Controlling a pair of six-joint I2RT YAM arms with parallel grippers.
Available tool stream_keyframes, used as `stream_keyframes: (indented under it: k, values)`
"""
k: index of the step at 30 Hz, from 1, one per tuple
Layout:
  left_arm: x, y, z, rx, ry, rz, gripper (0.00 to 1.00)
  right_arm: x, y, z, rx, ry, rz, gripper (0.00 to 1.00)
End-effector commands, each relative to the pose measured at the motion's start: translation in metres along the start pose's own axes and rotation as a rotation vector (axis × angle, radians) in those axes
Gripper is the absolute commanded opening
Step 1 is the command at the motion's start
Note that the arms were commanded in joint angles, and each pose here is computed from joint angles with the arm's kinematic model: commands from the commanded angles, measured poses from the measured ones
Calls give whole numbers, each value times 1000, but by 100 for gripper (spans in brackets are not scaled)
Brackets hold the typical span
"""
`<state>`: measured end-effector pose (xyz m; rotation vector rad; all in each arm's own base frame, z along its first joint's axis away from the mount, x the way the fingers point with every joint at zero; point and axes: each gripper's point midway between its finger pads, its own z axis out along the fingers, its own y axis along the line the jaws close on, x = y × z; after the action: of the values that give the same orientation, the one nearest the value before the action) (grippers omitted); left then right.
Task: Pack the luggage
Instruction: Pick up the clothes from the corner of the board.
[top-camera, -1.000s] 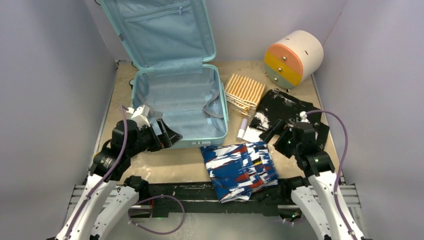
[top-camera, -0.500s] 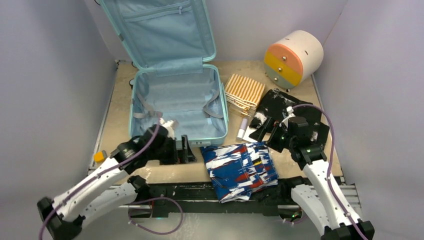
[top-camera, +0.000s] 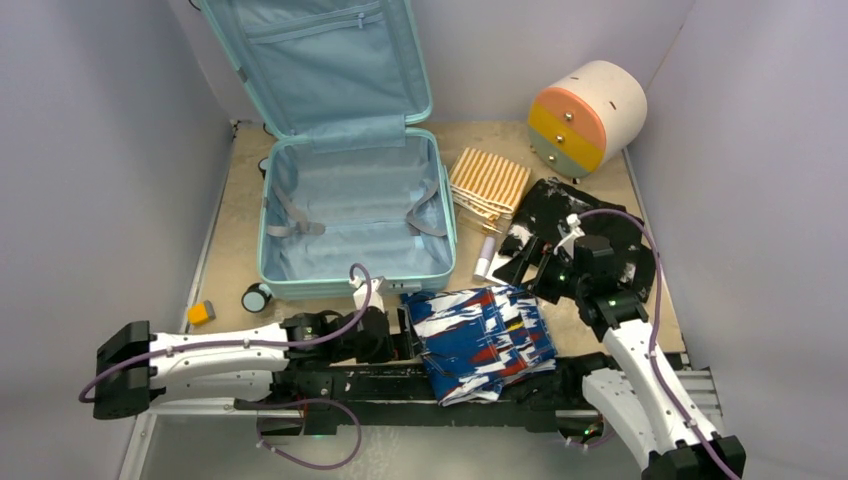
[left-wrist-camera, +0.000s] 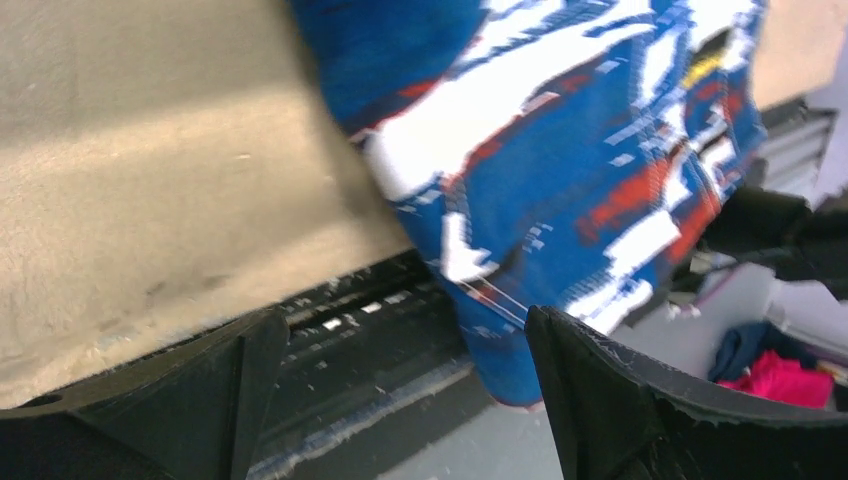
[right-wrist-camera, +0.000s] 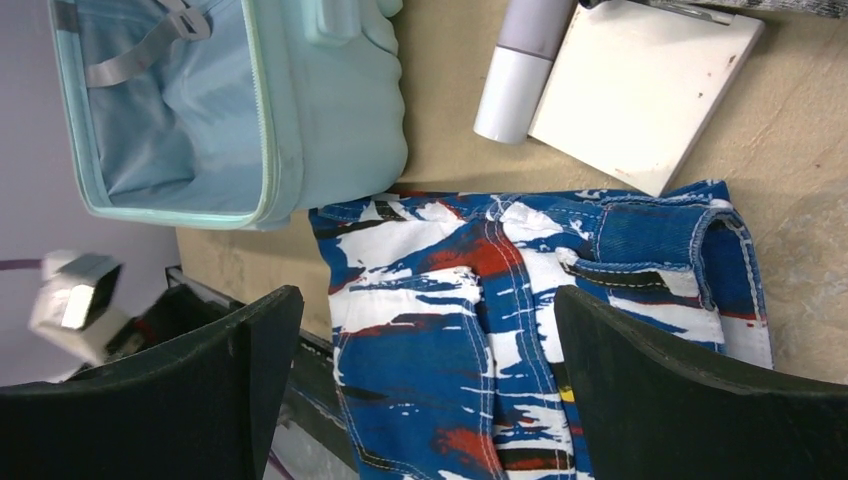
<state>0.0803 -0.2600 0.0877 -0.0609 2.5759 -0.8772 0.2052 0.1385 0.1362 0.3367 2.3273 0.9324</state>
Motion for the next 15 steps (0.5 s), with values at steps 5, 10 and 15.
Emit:
stream_keyframes:
  k: [5,10,15]
  values:
    - [-8,-19,36,151,-129,-283,93,2,8,2,-76,-4,-24,98]
    - [3,-24,45,149,-136,-317,92,8,4,2,-79,-12,-18,98]
    - [16,-29,55,160,-102,-389,85,16,-6,7,-56,10,8,95]
